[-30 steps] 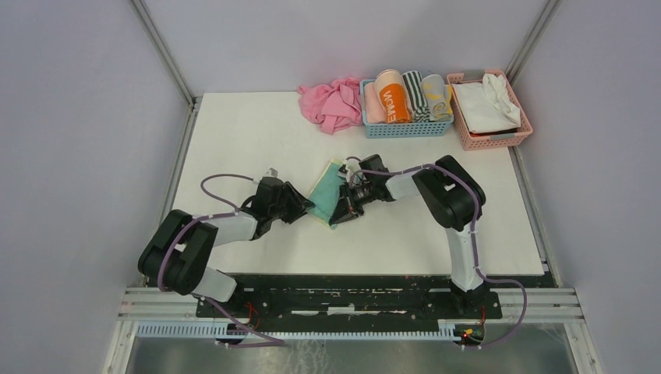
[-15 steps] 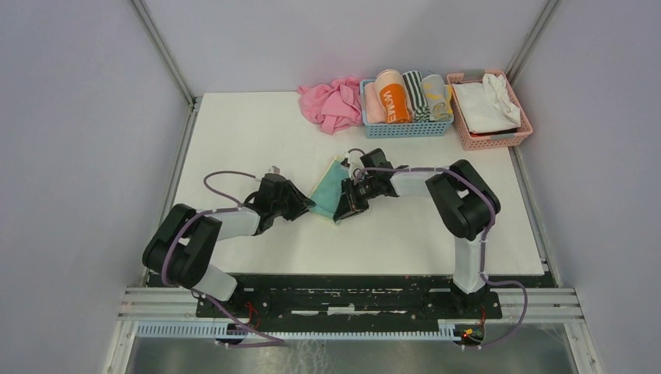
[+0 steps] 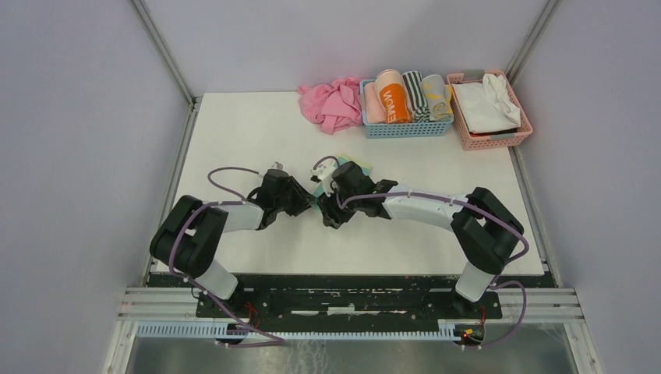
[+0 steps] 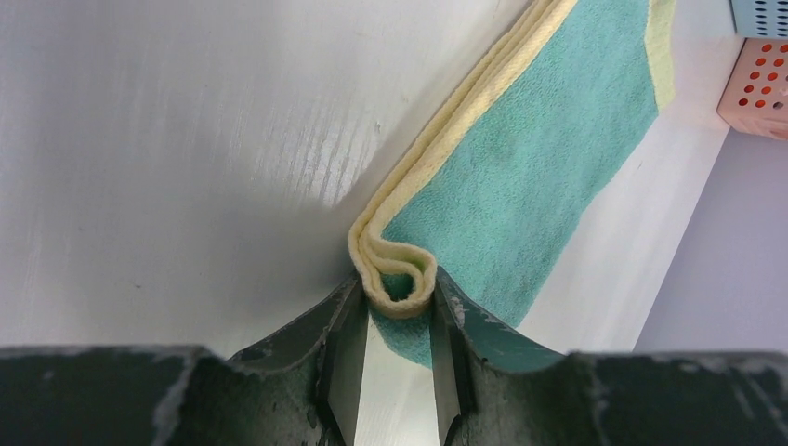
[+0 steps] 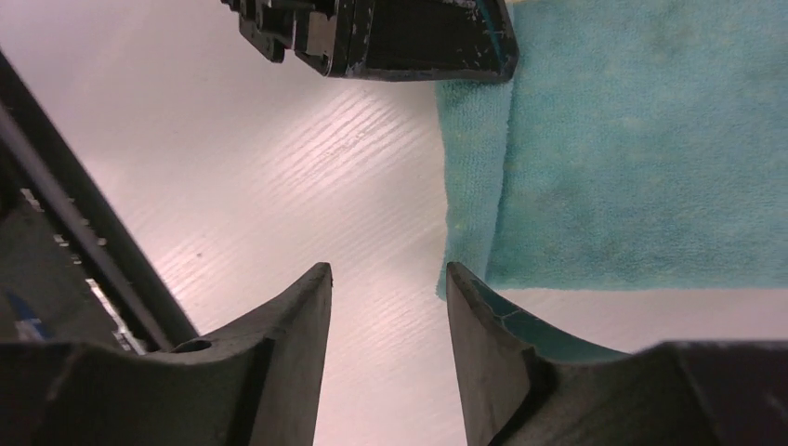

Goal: Roll the towels
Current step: Roll the towel at the center of the board.

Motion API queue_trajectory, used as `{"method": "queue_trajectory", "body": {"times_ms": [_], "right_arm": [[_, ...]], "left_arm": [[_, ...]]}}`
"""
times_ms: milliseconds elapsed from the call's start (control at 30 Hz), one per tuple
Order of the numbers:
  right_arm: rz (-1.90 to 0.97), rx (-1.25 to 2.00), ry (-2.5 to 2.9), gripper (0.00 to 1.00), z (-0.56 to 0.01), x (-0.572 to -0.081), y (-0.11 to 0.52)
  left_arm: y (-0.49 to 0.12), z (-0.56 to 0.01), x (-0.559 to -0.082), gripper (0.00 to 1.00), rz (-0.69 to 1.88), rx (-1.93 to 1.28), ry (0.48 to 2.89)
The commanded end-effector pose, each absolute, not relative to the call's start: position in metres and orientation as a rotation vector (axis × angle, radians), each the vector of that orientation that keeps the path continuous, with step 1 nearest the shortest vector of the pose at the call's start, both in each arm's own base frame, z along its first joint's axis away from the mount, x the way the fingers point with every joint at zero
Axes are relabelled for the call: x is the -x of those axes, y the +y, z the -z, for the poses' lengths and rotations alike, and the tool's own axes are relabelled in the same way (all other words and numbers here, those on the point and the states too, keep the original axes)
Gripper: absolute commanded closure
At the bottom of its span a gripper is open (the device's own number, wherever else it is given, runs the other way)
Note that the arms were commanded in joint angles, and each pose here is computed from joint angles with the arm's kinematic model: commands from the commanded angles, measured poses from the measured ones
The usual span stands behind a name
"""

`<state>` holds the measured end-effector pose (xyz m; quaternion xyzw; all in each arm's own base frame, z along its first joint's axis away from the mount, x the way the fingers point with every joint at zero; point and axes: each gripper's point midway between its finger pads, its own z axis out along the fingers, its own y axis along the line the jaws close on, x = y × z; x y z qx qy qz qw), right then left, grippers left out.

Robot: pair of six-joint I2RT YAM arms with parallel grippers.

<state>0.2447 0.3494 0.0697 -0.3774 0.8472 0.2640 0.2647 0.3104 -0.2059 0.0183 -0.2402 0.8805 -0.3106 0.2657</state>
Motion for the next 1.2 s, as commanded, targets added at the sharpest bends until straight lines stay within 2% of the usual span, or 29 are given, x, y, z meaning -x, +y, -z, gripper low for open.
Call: {"method": "queue_trajectory", "body": {"times_ms": [0,200,367,500,633,900,1167], "right_arm": [[-0.411,1.061,2.161,0.43,-0.065,-0.273,0.341],[-0.258,1.117,2.113,0.42,-0.048,-0.277,0.344],[-0.276,1.186,2.118,0.52,-0.031,-0.270,0.353],[-0.288,1.200,2.121,0.74,-0.028,-0.266,0.355],[-0.440,1.217,2.139,0.99,-0.036,-0.247,0.365],[-1.028,1.039,2.212,1.00,-0.074,-0.211,0.388],[-1.449,0.683,2.325,1.00,-0.066,-0.212,0.387]], "left_arm": [[-0.173,0.039,-0.264,0.61,0.578,0.636,2.611],[-0.174,0.039,-0.265,0.62,0.586,0.636,2.610],[-0.175,0.039,-0.264,0.62,0.590,0.636,2.613],[-0.176,0.036,-0.263,0.62,0.605,0.634,2.607],[-0.175,0.024,-0.257,0.57,0.648,0.644,2.571],[-0.166,-0.028,-0.237,0.35,0.772,0.681,2.419],[-0.152,-0.056,-0.218,0.28,0.840,0.718,2.284]]}}
